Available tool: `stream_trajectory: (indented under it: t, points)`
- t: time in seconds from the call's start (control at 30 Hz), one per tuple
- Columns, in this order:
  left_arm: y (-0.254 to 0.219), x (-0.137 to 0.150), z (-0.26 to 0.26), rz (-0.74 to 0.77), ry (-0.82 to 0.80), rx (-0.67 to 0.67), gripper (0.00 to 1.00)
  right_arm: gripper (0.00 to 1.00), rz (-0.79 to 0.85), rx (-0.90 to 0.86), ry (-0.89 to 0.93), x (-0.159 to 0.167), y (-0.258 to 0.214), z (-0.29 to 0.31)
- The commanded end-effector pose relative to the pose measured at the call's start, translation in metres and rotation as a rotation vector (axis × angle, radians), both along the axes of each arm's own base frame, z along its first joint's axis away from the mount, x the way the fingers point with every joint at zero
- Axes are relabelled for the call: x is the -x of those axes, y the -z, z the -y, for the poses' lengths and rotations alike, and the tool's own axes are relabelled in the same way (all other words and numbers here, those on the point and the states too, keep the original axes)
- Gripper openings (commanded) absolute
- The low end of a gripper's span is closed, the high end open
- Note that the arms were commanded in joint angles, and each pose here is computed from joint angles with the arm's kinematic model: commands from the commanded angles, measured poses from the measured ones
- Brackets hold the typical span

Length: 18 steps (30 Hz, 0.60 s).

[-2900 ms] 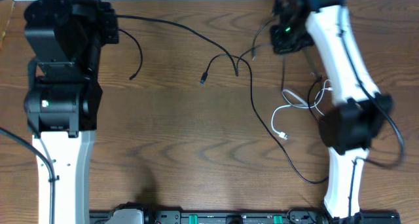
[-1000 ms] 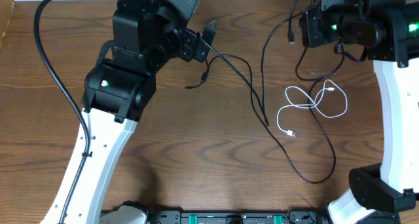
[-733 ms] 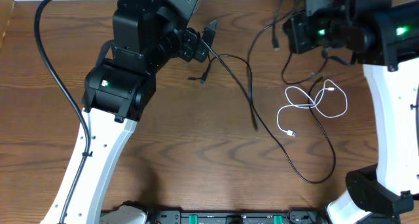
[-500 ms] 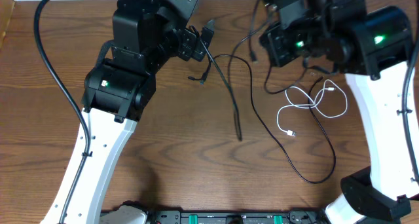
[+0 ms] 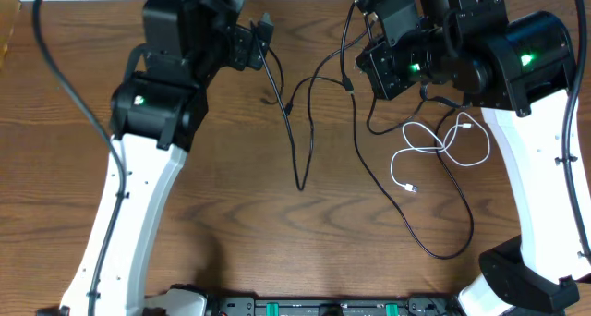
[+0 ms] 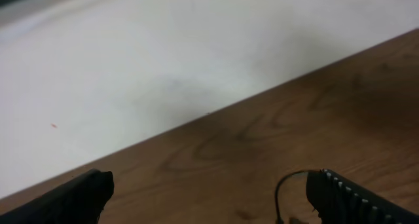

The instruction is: Untangle cables

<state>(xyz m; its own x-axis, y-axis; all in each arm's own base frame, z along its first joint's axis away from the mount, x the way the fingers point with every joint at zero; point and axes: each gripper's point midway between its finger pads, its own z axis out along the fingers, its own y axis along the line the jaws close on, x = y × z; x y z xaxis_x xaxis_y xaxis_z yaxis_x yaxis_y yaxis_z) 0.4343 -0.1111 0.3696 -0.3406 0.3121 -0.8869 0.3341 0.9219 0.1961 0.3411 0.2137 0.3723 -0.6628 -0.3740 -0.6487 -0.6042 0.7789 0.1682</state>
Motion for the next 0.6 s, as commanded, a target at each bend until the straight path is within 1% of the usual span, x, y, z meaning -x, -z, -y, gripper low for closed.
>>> stream_trajectory:
  t: [0.0,0.17,0.37,0.57]
  points:
    - [0.002,-0.007,0.002,-0.011,-0.011,0.018,0.99,0.01,0.009,0.006,-0.011,-0.002,0.0,0.0]
    - [0.005,-0.008,0.001,-0.017,-0.007,0.0,0.99,0.01,0.008,0.005,-0.004,-0.003,0.0,0.002]
    - [0.019,-0.001,-0.001,-0.055,0.043,-0.109,0.99,0.01,0.008,0.005,0.009,-0.006,0.0,0.007]
    - [0.042,0.013,-0.004,-0.142,0.089,-0.203,0.99,0.01,0.012,0.004,0.016,-0.008,0.0,0.009]
